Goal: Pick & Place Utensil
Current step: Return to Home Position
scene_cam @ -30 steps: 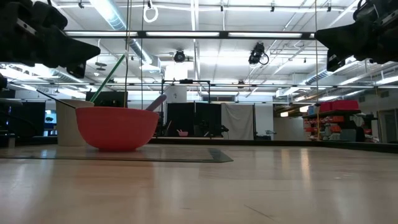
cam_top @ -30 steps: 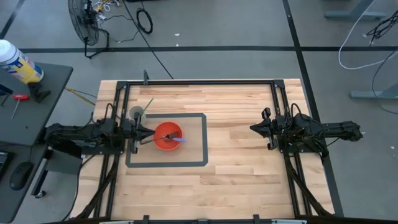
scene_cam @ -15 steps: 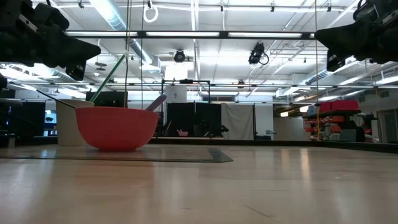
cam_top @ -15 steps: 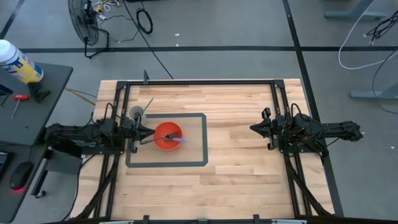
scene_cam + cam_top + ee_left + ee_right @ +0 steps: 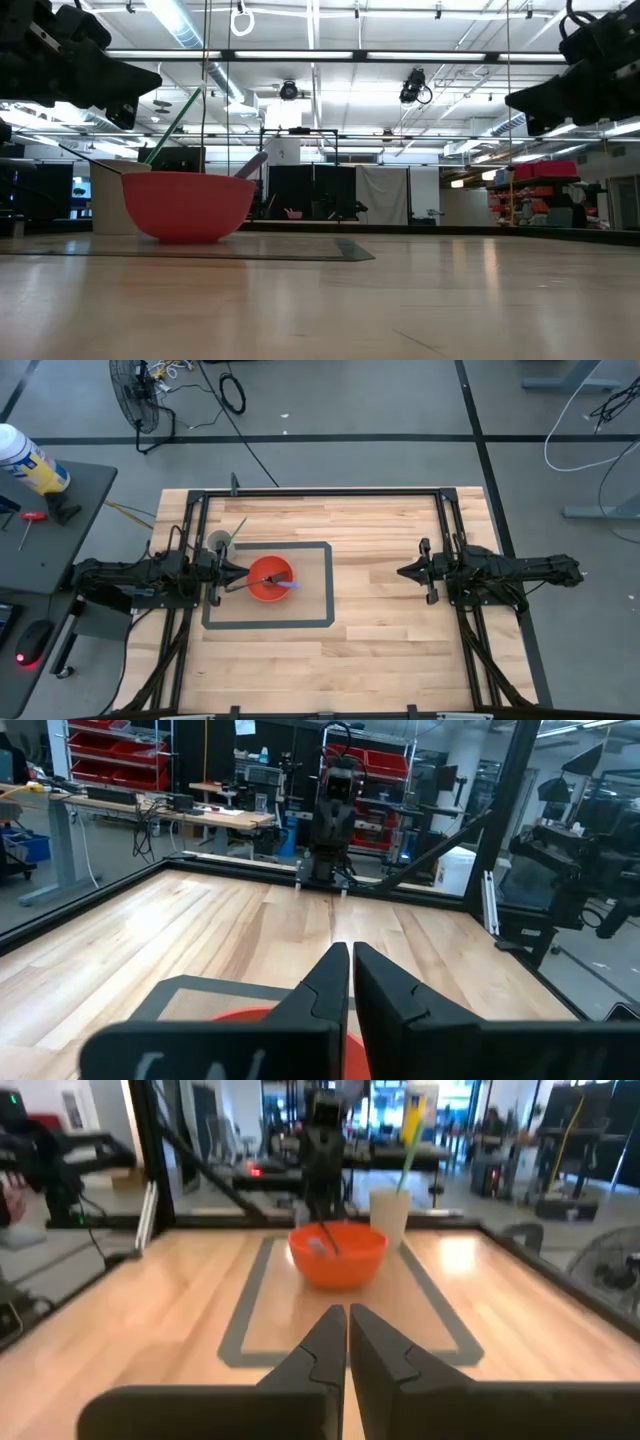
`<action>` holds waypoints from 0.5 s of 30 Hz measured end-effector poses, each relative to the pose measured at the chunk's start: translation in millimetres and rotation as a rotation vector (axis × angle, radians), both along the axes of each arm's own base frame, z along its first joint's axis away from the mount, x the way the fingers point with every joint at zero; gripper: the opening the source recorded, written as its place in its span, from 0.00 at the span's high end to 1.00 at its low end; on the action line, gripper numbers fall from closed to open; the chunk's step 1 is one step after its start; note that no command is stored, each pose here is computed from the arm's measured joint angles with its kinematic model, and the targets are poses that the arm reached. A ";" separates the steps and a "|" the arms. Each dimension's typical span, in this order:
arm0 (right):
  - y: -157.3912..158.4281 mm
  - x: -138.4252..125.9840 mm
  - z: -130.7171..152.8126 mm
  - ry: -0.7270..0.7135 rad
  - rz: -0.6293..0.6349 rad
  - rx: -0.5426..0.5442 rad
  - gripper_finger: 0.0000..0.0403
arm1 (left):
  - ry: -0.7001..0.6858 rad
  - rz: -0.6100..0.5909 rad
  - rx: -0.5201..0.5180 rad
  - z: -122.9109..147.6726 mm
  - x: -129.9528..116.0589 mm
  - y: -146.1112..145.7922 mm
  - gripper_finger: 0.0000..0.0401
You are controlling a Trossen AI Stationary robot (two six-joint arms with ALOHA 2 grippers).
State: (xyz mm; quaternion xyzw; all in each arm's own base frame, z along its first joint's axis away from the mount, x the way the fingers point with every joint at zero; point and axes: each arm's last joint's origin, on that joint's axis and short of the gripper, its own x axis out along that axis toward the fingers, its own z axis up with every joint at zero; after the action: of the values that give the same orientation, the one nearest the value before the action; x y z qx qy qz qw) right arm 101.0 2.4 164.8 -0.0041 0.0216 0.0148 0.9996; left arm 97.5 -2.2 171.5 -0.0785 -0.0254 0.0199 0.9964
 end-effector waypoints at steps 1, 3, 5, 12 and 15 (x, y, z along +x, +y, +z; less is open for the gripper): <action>0.0 0.1 -0.9 0.009 -0.001 0.000 0.94 | 0.000 0.000 0.000 0.0 0.0 0.0 0.94; 0.0 0.4 -0.9 0.010 0.000 -0.001 0.94 | 0.000 0.000 0.000 0.0 0.0 0.0 0.94; 0.0 0.4 -0.8 0.008 0.000 -0.001 0.94 | 0.000 0.000 0.000 0.0 0.0 0.0 0.94; 0.0 0.4 -0.9 0.009 0.000 -0.001 0.94 | -0.001 -0.001 0.000 0.0 0.0 0.0 0.94; 0.0 0.4 -0.9 0.009 0.000 -0.001 0.94 | -0.001 -0.001 0.000 0.0 0.0 0.0 0.94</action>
State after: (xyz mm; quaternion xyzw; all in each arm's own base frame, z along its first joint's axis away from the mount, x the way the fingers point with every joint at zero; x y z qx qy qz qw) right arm 101.4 2.4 163.9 -0.0046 0.0261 0.0148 0.9995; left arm 97.5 -2.2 171.5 -0.0788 -0.0257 0.0196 0.9964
